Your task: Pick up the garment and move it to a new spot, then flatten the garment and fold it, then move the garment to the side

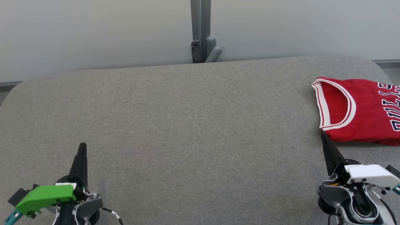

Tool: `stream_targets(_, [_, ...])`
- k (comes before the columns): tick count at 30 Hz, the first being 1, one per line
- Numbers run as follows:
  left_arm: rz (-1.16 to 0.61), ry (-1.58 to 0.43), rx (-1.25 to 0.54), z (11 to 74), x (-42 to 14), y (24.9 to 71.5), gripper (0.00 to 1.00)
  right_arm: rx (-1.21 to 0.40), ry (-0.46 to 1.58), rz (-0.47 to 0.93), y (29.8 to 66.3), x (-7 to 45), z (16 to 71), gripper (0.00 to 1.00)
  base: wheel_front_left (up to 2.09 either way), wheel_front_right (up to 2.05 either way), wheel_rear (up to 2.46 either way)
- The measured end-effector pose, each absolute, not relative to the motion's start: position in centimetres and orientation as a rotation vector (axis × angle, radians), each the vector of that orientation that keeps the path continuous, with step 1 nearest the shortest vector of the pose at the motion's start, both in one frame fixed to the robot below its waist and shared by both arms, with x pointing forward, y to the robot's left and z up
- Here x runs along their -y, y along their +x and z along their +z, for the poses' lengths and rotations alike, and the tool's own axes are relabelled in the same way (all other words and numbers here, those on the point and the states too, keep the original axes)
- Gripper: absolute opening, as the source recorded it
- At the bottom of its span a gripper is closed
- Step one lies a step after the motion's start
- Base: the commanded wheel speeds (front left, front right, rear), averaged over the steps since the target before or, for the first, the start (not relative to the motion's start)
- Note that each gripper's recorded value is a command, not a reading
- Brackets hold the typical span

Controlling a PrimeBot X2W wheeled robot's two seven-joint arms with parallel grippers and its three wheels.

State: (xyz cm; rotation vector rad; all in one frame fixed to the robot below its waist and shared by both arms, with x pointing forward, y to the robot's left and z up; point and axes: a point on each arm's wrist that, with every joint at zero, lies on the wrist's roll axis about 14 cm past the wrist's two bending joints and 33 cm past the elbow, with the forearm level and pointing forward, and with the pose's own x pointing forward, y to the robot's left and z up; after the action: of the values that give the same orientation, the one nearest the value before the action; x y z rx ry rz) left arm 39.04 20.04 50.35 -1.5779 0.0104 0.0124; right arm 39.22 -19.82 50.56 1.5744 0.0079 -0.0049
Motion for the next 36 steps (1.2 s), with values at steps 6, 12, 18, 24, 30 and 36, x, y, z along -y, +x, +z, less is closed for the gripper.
stream_targets(6, [0.012, -1.578, -0.01, 50.35, -20.04, 39.04, 0.0, -0.008, 1.575, -0.005, 39.22, 19.82, 50.56, 0.0, 0.0, 0.0, 0.0])
stream_targets(12, [0.012, -1.578, -0.01, 50.35, -20.04, 39.04, 0.0, -0.008, 1.575, -0.005, 39.22, 19.82, 50.56, 0.0, 0.0, 0.0, 0.0])
stream_targets(18, [0.013, -1.578, -0.01, 50.35, -20.04, 39.04, 0.0, -0.008, 1.575, -0.005, 39.22, 19.82, 50.56, 0.0, 0.0, 0.0, 0.0])
stream_targets(24, [0.012, -1.578, -0.01, 50.35, -20.04, 39.04, 0.0, -0.008, 1.575, -0.005, 39.22, 19.82, 50.56, 0.0, 0.0, 0.0, 0.0])
stream_targets(30, [0.012, -1.578, -0.01, 50.35, -20.04, 39.04, 0.0, -0.008, 1.575, -0.005, 39.23, 19.82, 50.57, 0.0, 0.0, 0.0, 0.0])
stream_targets(36, [0.012, -1.578, -0.01, 50.35, -20.04, 39.04, 0.0, -0.008, 1.575, -0.005, 39.23, 19.82, 50.57, 0.0, 0.0, 0.0, 0.0])
